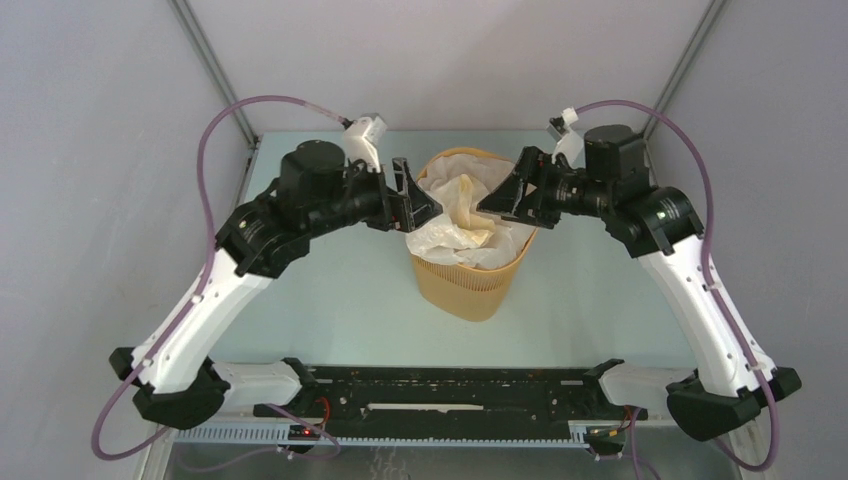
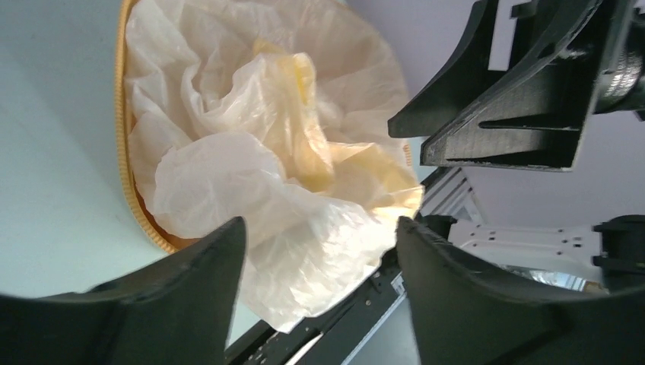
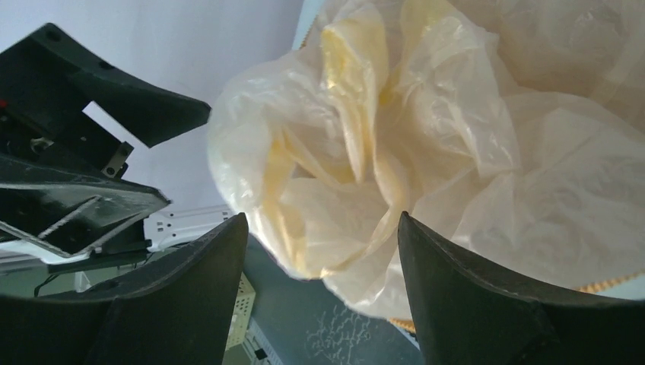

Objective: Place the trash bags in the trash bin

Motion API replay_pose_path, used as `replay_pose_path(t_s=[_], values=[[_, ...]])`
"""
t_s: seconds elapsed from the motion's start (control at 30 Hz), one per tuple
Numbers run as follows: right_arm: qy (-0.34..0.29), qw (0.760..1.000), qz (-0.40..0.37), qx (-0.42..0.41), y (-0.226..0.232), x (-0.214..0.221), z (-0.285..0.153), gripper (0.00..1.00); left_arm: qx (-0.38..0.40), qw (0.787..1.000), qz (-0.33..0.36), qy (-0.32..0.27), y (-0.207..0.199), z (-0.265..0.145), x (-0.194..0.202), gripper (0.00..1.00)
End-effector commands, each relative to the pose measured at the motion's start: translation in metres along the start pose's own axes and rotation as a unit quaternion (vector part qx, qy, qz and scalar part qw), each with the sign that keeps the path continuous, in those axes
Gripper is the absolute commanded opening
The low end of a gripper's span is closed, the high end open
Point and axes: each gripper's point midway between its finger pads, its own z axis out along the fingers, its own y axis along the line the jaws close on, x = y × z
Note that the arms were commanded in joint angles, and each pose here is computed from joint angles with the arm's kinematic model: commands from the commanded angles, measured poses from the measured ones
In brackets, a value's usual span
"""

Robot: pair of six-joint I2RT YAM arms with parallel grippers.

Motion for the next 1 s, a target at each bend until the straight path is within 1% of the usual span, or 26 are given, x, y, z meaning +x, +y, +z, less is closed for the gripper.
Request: replay_pose_path(t_s=[0.0, 0.1, 0.17, 0.23, 0.27, 0.33, 0.4, 0.5, 0.57, 0.6, 0.63, 0.77, 0.9, 0.97], values=[[0.013, 1.0, -0.015, -0.01, 0.0, 0.002, 0.013, 0.79, -0.025, 0.997, 0.043, 0.053, 0.015, -0.004, 0.019, 0.67], [0.028, 0.999, -0.013, -0.017, 0.003, 0.014, 0.016, 0.76, -0.016, 0.998, 0.042, 0.04, 0.013, -0.011, 0.019, 0.44], [0.035, 0.999, -0.012, -0.023, 0.005, 0.023, 0.019, 0.72, -0.008, 0.999, 0.042, 0.032, 0.011, -0.014, 0.018, 0.27], [0.035, 0.999, -0.008, -0.029, 0.008, 0.028, 0.019, 0.69, 0.008, 0.999, 0.044, 0.021, 0.004, -0.019, 0.013, 0.08], [0.032, 0.999, -0.007, -0.032, 0.009, 0.029, 0.017, 0.69, 0.019, 0.999, 0.045, 0.01, -0.001, -0.022, 0.008, 0.02], [0.019, 0.999, -0.001, -0.036, 0.011, 0.025, 0.013, 0.69, 0.048, 0.997, 0.05, -0.027, -0.012, -0.03, -0.003, 0.0], [0.001, 0.999, 0.009, -0.042, 0.013, 0.017, 0.007, 0.69, 0.089, 0.991, 0.056, -0.081, -0.025, -0.042, -0.015, 0.0], [-0.029, 0.998, 0.031, -0.052, 0.016, 0.002, -0.005, 0.73, 0.163, 0.97, 0.053, -0.174, -0.041, -0.07, -0.023, 0.0], [-0.042, 0.996, 0.049, -0.062, 0.02, -0.004, -0.009, 0.77, 0.187, 0.959, 0.038, -0.21, -0.038, -0.08, -0.017, 0.0], [-0.047, 0.995, 0.056, -0.064, 0.02, -0.006, -0.01, 0.77, 0.192, 0.957, 0.027, -0.218, -0.036, -0.086, -0.012, 0.0], [-0.05, 0.994, 0.065, -0.067, 0.022, -0.007, -0.01, 0.78, 0.19, 0.958, 0.017, -0.213, -0.031, -0.084, -0.005, 0.0], [-0.038, 0.991, 0.1, -0.082, 0.024, -0.001, -0.001, 0.77, 0.204, 0.963, 0.007, -0.178, -0.026, -0.076, 0.022, 0.0], [-0.015, 0.992, 0.087, -0.088, 0.032, 0.013, 0.01, 0.74, 0.203, 0.965, 0.011, -0.165, -0.019, -0.069, 0.036, 0.0], [-0.002, 0.993, 0.078, -0.089, 0.034, 0.02, 0.017, 0.7, 0.198, 0.967, 0.013, -0.161, -0.014, -0.066, 0.041, 0.0]])
